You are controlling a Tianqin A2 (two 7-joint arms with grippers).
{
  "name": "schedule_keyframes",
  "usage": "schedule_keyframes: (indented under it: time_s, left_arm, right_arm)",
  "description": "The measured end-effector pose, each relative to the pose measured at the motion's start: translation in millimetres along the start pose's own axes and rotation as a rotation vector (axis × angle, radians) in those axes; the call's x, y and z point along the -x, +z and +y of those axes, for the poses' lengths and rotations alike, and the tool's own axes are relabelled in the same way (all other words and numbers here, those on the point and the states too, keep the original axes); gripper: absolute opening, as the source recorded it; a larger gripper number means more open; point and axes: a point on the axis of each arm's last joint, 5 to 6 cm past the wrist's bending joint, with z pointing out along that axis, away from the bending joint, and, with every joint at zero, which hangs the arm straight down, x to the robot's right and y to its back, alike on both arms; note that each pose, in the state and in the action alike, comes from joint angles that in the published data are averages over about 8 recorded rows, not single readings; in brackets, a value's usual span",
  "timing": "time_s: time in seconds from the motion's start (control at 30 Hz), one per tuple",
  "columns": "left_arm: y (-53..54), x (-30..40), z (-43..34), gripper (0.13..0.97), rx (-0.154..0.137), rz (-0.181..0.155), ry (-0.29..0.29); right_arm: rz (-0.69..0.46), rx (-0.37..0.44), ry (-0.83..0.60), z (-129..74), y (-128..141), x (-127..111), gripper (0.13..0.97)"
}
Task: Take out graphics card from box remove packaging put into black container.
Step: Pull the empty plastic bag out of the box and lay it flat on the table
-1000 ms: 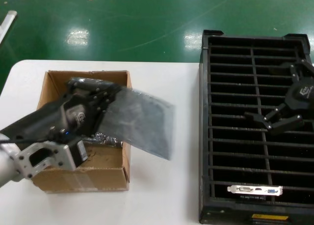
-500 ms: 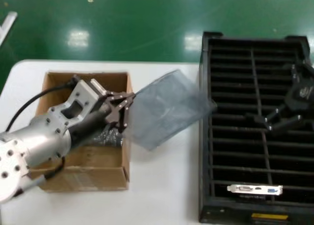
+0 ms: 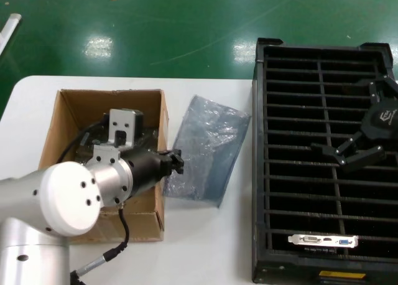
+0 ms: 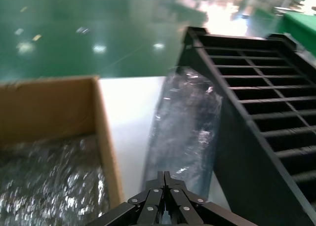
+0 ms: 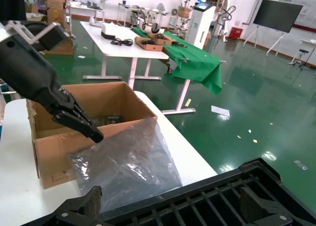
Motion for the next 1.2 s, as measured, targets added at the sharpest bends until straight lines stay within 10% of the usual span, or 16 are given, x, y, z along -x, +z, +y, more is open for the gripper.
schedule_keyframes:
  time_s: [0.37,0.57,0.73,0.87,1.2]
  left_arm:
    - [-2.2,-9.1,-15.4,0.214,-0.02,-0.058,-0.126]
    - [-43.5,-10.1,-36.0,0.259,-0.197,-0.098,0.036]
    - [-86.8,-6.0,-45.1,0.34,-0.389,-0.25,0.286]
    - [-101.7,-3.1,-44.1,0.42,-0.457,-0.327,0.408]
    - [-88.8,-4.2,-28.9,0.637,-0.487,-0.236,0.424]
  right_arm:
    - [0.0,0.0,0.0,0.0,0.0,0.0,0.966]
    - [0.0,0.0,0.0,0.0,0.0,0.0,0.966]
    - [0.0,0.0,0.0,0.0,0.0,0.0,0.966]
    - [0.005,-0.005,0.003,1.3,1.8,2.0,0.966]
    - [0.058,-0.053,0.031,12.9,17.8,21.9,0.966]
